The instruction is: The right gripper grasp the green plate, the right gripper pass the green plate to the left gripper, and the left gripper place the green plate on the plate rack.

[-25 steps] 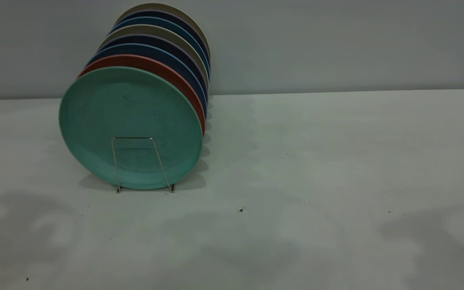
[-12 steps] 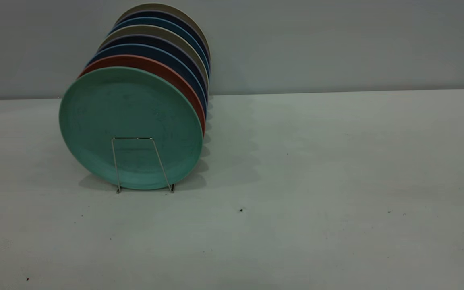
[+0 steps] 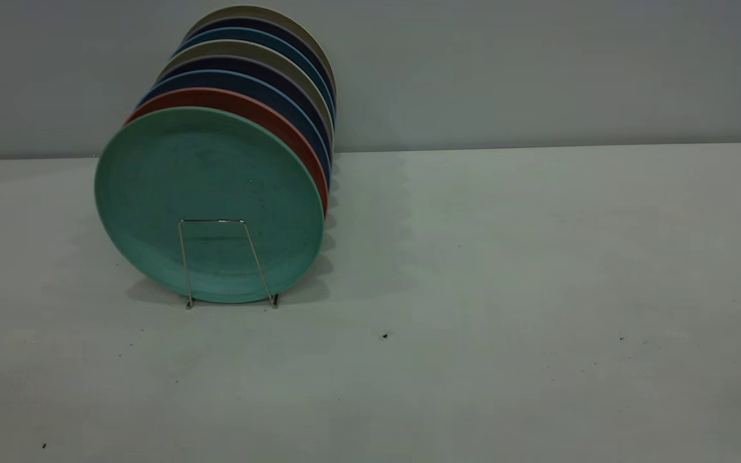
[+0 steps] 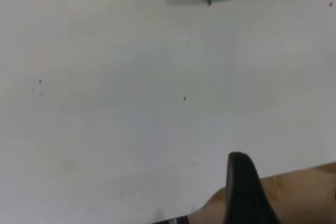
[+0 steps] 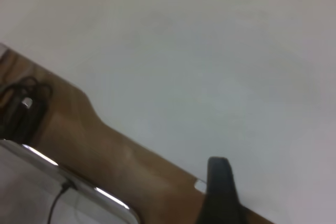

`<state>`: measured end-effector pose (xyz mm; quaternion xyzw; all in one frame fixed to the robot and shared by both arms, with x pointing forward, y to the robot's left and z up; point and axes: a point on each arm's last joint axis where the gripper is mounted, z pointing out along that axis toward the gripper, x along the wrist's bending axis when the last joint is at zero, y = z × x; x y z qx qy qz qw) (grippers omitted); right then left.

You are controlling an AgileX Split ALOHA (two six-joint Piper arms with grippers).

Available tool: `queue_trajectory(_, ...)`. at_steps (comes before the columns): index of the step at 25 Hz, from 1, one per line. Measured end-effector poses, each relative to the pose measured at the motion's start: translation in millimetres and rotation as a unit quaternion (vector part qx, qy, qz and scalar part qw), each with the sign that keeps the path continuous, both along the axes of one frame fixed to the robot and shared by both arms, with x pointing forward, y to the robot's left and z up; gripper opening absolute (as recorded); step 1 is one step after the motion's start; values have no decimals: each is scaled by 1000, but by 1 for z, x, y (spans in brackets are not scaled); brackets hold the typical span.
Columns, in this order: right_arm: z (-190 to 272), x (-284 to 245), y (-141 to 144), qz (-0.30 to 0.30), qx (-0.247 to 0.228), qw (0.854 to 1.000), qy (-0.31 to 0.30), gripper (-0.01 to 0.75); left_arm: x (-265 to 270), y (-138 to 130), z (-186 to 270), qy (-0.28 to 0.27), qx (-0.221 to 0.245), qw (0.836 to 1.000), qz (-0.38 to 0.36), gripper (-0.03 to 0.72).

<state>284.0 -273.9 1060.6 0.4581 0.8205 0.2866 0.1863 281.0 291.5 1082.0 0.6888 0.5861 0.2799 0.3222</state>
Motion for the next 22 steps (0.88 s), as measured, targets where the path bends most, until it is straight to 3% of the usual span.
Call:
queue_trajectory(14, -22, -27, -9, 7, 27, 998, -48, 567, -25, 9, -26, -19, 44, 999, 23, 437)
queue_trajectory(22, -22, -35, -12, 8, 39, 996, -75, 567, -26, 9, -34, 9, 10, 999, 35, 437)
